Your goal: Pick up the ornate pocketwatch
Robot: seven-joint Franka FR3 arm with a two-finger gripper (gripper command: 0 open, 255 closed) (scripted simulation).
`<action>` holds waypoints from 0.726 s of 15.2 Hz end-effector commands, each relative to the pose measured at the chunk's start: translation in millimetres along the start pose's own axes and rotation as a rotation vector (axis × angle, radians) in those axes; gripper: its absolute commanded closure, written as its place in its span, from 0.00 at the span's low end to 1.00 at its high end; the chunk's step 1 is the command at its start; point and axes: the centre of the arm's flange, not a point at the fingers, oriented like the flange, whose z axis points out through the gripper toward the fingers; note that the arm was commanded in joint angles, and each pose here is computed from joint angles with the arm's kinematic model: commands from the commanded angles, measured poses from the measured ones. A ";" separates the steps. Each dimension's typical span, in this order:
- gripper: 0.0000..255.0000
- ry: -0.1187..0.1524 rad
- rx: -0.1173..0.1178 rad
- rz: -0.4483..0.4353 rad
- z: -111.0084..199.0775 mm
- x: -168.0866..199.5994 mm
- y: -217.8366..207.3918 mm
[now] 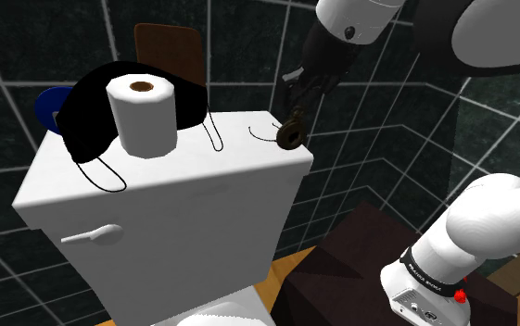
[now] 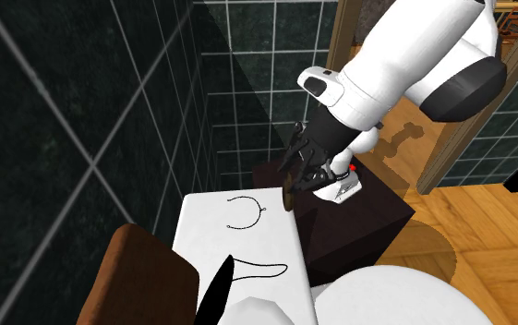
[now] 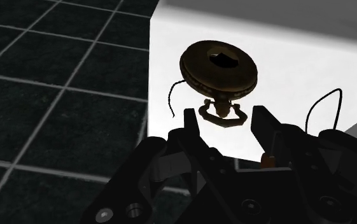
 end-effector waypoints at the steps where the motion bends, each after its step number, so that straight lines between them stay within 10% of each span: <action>1: 1.00 0.000 0.000 0.000 -10.1 4.7 2.1; 11: 1.00 0.000 0.000 0.000 -53.5 24.9 8.6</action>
